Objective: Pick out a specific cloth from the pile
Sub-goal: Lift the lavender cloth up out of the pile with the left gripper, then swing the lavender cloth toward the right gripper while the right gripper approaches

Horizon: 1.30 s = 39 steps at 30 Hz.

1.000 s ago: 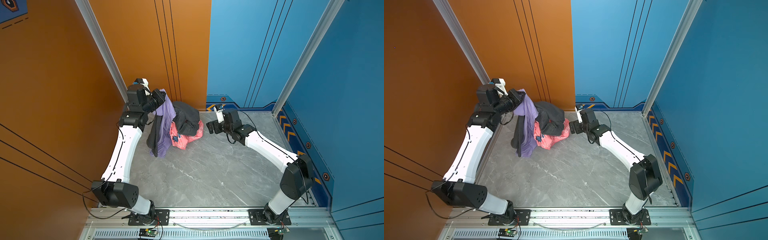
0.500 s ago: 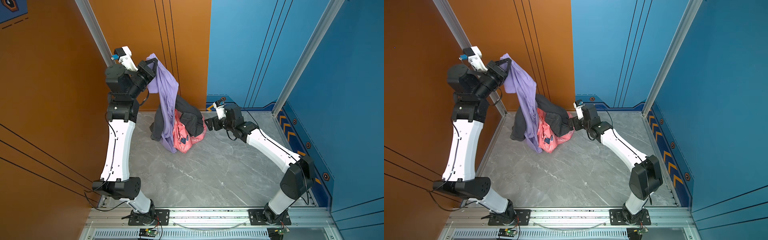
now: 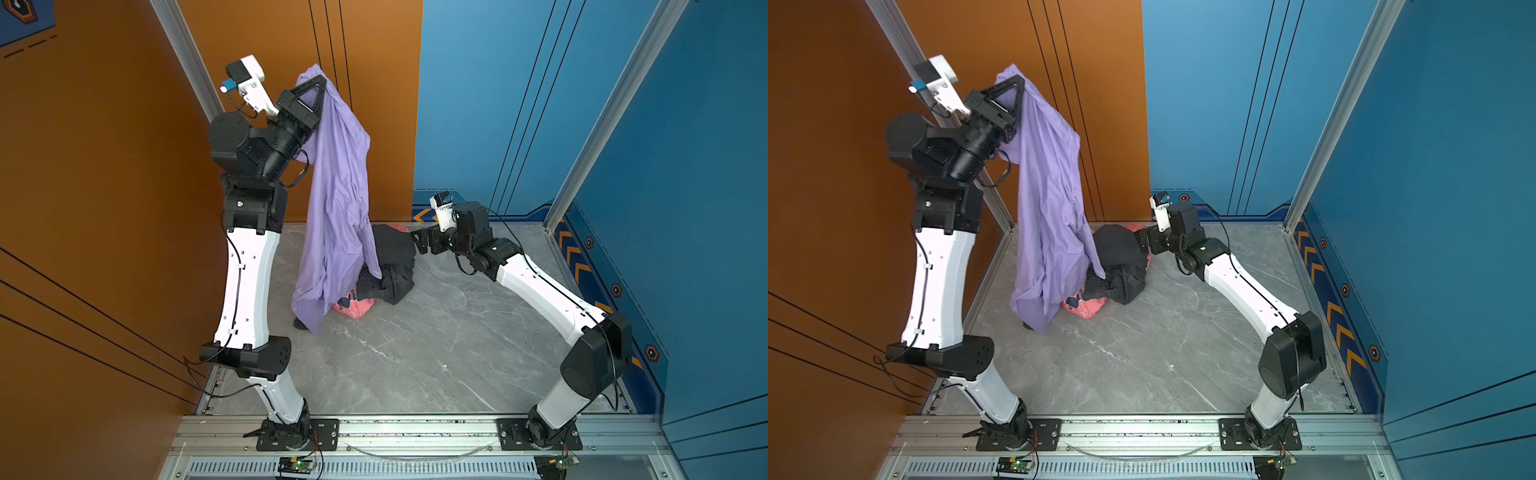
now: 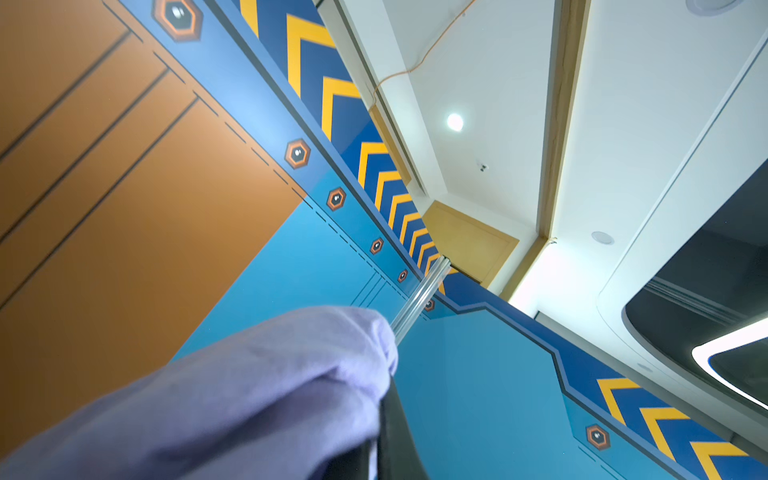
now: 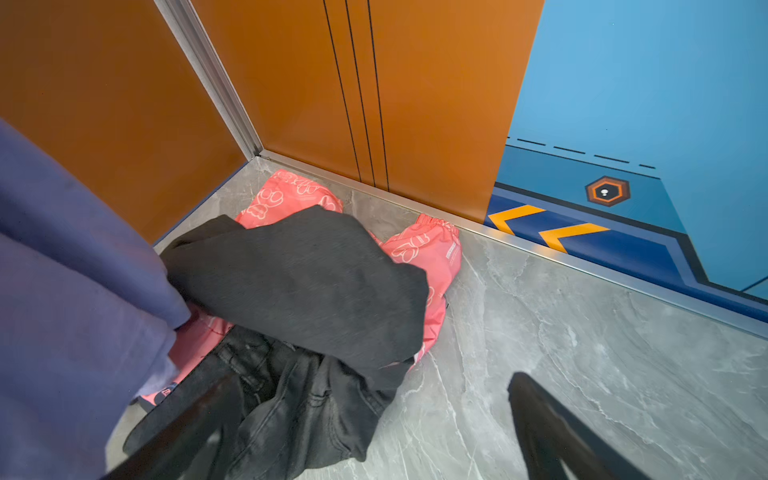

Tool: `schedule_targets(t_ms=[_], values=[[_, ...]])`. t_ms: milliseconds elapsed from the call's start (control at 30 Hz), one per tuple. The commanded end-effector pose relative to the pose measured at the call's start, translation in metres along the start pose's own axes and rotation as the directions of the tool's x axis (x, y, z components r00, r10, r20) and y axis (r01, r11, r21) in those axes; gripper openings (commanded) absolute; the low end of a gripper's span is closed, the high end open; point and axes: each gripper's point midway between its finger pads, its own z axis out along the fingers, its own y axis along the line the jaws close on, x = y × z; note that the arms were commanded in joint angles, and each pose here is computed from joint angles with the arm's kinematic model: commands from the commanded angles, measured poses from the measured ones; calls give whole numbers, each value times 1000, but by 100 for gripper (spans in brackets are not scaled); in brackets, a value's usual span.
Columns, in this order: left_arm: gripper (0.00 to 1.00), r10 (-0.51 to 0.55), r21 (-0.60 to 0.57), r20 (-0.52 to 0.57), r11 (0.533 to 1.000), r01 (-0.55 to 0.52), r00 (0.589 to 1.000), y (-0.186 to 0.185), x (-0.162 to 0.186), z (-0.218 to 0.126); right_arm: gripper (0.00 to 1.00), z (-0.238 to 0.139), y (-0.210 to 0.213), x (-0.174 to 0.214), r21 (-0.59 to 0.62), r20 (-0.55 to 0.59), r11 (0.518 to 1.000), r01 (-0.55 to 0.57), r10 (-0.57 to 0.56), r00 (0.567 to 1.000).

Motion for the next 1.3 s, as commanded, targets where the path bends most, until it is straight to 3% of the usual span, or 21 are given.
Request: schedule_targets(t_ms=[0, 100, 167, 300, 367, 433, 467, 567, 633, 833, 1033, 1267], values=[[0, -79, 42, -192, 995, 89, 978, 20, 70, 26, 100, -19, -17, -21, 45, 53, 999, -4, 2, 999], [0, -107, -27, -386, 994, 104, 916, 48, 147, 34, 100, -29, -40, -23, 113, 68, 993, -26, 18, 998], [6, -88, -107, -516, 994, 39, 852, 68, 197, 28, 100, -38, -57, -22, 171, 79, 984, -51, 38, 996], [44, -6, -172, -701, 972, -161, 713, 97, 262, -1, 100, -60, -89, -15, 284, 102, 952, -110, 84, 991], [65, 31, -213, -734, 938, -274, 678, 112, 267, -16, 100, -69, -100, -9, 330, 109, 935, -131, 100, 989], [94, 75, -245, -752, 890, -384, 654, 126, 263, -29, 100, -75, -108, -3, 362, 117, 920, -150, 115, 986], [99, 97, -263, -756, 861, -436, 647, 133, 257, -35, 100, -77, -110, -1, 368, 119, 916, -160, 124, 985], [98, 135, -327, -751, 775, -541, 647, 147, 235, -53, 100, -73, -106, 2, 341, 116, 924, -170, 138, 984], [98, 140, -353, -750, 741, -571, 646, 153, 225, -64, 100, -66, -100, 1, 311, 114, 934, -174, 145, 983], [98, 100, -335, -814, 723, -604, 572, 163, 234, -94, 100, -44, -76, -8, 223, 116, 960, -168, 145, 983], [98, -124, -530, -748, 702, -476, 652, 190, 226, -138, 100, -18, -38, -7, 123, 74, 984, -129, 121, 990], [93, -263, -650, -700, 618, -441, 664, 217, 225, -202, 100, -4, -8, -4, 61, 49, 992, -108, 105, 993]])
